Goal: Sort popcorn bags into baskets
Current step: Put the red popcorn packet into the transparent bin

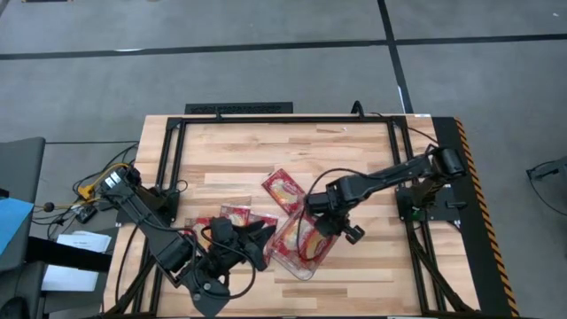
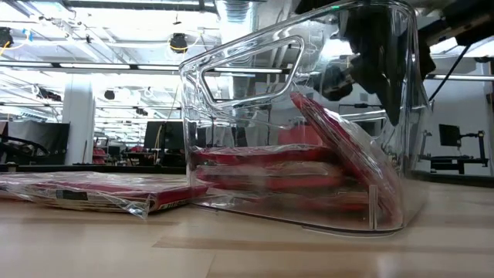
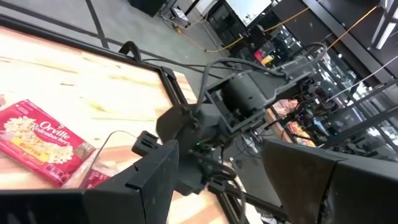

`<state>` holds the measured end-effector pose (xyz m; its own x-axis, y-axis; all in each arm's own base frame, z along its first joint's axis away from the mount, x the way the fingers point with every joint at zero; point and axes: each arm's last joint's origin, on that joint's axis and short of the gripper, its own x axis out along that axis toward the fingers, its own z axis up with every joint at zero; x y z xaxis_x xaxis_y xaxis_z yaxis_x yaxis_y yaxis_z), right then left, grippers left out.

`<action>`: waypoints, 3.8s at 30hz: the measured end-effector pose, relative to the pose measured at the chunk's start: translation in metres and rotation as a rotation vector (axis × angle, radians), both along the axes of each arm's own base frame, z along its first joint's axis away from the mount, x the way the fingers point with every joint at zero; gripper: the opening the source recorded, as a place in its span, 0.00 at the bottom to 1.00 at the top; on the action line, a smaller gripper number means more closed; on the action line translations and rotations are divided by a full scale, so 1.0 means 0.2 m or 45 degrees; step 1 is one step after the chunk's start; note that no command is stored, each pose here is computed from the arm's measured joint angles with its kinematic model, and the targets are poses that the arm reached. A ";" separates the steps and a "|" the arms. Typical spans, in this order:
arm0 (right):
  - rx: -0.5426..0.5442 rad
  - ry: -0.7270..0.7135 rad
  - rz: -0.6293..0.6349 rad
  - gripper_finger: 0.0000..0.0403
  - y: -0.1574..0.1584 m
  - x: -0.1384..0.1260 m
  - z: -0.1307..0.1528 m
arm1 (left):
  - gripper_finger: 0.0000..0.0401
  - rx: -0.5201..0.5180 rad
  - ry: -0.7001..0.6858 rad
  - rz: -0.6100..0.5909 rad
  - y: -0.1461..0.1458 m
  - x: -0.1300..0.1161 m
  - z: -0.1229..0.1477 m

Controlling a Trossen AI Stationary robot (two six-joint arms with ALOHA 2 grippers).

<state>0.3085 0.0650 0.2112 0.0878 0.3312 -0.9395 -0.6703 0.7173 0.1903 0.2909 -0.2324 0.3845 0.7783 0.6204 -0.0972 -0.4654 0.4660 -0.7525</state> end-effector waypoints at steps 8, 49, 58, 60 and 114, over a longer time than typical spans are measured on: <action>-0.010 -0.036 0.092 0.31 0.00 0.02 0.13 | 0.55 0.021 0.016 0.006 0.00 0.00 -0.01; -0.049 -0.101 0.100 0.03 -0.10 0.18 0.19 | 0.55 -0.023 0.003 0.014 0.01 -0.01 -0.03; -0.042 -0.176 0.096 0.03 -0.10 0.27 0.11 | 0.55 -0.023 0.002 0.015 0.01 -0.01 -0.03; -0.045 -0.177 0.092 0.06 -0.10 0.28 0.10 | 0.55 -0.024 0.002 0.015 0.01 -0.01 -0.03; 0.025 -0.262 0.032 0.02 0.09 -0.08 0.06 | 0.55 -0.010 0.009 0.041 0.03 -0.02 -0.04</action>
<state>0.2928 0.0833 0.2237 0.2686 0.3540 -0.8959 -0.7143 0.6972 0.0614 0.2863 -0.2266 0.3755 0.7572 0.6442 -0.1080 -0.4855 0.4446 -0.7527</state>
